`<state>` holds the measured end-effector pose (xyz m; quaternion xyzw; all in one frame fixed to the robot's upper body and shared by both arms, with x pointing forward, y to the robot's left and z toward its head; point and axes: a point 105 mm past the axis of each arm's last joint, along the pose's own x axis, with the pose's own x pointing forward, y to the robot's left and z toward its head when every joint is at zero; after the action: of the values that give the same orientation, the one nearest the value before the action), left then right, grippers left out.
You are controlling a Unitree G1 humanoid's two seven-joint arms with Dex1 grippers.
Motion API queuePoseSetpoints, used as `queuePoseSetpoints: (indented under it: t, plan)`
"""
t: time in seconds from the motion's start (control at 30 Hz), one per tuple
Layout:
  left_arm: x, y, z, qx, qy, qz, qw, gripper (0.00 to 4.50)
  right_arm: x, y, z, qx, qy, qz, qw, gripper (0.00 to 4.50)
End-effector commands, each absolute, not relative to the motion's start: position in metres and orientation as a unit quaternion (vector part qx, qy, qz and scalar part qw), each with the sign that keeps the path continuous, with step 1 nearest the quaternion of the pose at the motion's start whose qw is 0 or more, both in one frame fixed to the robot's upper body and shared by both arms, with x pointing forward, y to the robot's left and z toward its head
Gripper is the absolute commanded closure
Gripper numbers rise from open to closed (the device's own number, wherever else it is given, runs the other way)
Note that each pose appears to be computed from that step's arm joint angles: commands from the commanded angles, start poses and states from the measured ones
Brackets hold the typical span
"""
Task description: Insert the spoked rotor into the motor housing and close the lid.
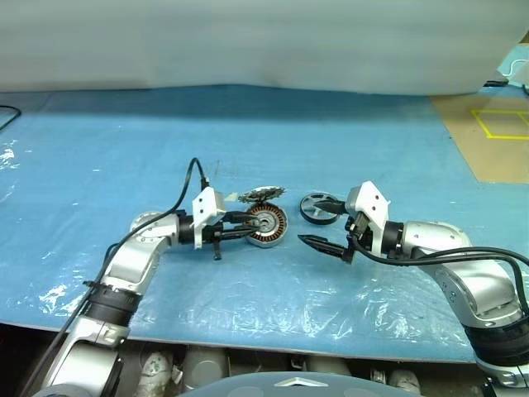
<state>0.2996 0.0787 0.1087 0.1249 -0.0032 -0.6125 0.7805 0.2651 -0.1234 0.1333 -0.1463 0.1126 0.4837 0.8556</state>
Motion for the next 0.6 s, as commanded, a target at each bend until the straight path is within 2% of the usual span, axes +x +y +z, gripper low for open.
queuePoseSetpoints:
  t: [0.03, 0.6]
  plan:
    - [0.304, 0.075, 0.111, 0.146, -0.012, -0.614, 0.776, 3.8, 0.263, -0.127, 0.148, -0.152, 0.091, 0.474, 0.862, 0.19]
    - [0.319, 0.059, 0.093, 0.194, 0.015, -0.609, 0.769, 3.8, 0.255, -0.138, 0.148, -0.148, 0.11, 0.445, 0.877, 0.19]
